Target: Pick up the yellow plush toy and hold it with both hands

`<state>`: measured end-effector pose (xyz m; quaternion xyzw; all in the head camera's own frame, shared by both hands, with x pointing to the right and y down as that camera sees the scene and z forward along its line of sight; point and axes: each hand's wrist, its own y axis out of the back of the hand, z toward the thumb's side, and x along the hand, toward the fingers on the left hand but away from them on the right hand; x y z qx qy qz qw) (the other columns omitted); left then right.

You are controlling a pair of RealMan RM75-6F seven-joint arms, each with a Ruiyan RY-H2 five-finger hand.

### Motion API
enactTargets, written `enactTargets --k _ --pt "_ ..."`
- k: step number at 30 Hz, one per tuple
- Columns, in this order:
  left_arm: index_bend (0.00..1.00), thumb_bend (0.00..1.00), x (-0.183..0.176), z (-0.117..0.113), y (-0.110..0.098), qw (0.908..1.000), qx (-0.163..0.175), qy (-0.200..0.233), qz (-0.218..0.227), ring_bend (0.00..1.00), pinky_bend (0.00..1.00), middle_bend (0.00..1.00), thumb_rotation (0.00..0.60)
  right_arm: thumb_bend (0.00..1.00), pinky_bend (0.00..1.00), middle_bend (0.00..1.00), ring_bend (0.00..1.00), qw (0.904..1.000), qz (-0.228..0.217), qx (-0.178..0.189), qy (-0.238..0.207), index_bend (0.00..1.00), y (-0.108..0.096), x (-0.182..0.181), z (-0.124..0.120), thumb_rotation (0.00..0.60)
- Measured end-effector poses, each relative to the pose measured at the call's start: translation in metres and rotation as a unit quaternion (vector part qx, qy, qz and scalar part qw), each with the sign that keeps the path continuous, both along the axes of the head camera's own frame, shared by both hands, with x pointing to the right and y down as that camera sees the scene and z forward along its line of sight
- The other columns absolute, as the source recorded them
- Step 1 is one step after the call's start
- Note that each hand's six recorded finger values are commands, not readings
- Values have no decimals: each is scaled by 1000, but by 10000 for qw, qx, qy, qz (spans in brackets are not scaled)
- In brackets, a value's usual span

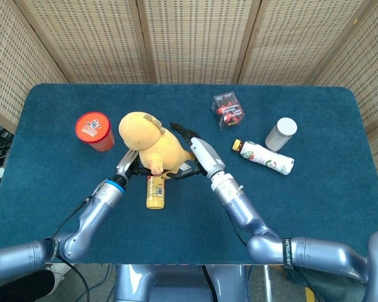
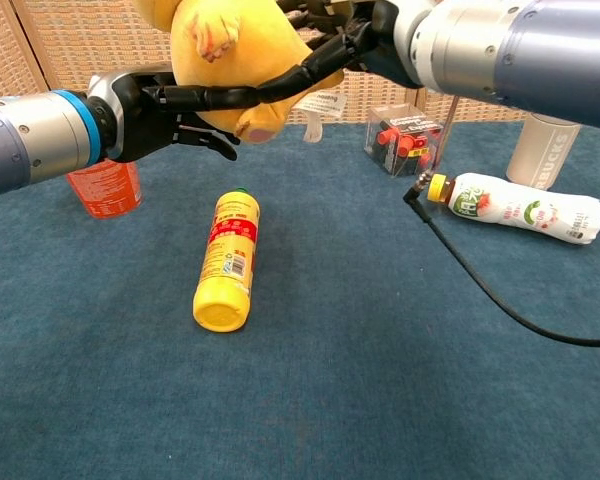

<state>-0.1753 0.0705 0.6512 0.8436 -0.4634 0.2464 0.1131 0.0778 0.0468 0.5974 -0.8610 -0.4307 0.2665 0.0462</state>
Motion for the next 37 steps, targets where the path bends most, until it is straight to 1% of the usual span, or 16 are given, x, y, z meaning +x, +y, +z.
enactTargets --k 6,9,12,14,18,21,24,25,28,31,34,37 --pt "639 470 -9 0 1 9999 40 3 -100 536 473 539 600 51 0 0 0 9996 3 173 236 0 -4 17 -3 600" --pt "640 470 -14 -1 1 9999 61 -19 -123 536 473 539 600 51 0 0 0 9985 -21 292 460 0 -6 29 -2 600" --pt "640 470 -22 0 2 9998 71 -58 -154 536 473 540 600 47 0 0 0 9960 -61 429 788 0 -8 48 0 600" --pt "640 470 -29 0 4 9998 93 -119 -133 536 473 540 600 34 0 0 0 9917 -126 579 1138 0 -7 67 3 600" --pt "640 470 -44 3 12 9996 131 -261 -52 536 473 540 600 5 0 0 0 9795 -236 951 1759 0 -5 105 8 600" --pt "640 470 -59 6 25 9990 157 -418 53 536 473 540 600 0 0 0 0 9624 -279 1376 2327 0 -3 142 10 600" --pt "640 470 -71 6 35 9983 255 -506 135 536 472 540 600 0 0 0 0 9370 -371 1903 2905 0 1 178 9 600" --pt "640 470 -75 6 38 9980 288 -537 167 536 472 540 600 0 0 0 0 9249 -429 2121 3128 0 5 192 8 600" --pt "640 469 -87 5 50 9968 418 -638 256 536 473 540 600 0 0 0 0 8963 -527 2572 3573 0 16 225 3 600" --pt "640 470 -97 5 62 9956 519 -709 332 536 473 540 600 0 0 0 0 8787 -587 2813 3811 0 37 248 -2 600" --pt "640 470 -103 5 76 9946 546 -769 441 536 473 540 600 0 0 0 0 8656 -643 2917 4019 0 56 268 -5 600" --pt "640 470 -103 5 86 9940 561 -778 519 536 473 540 600 0 0 0 0 8596 -656 2938 4128 0 69 281 -7 600"
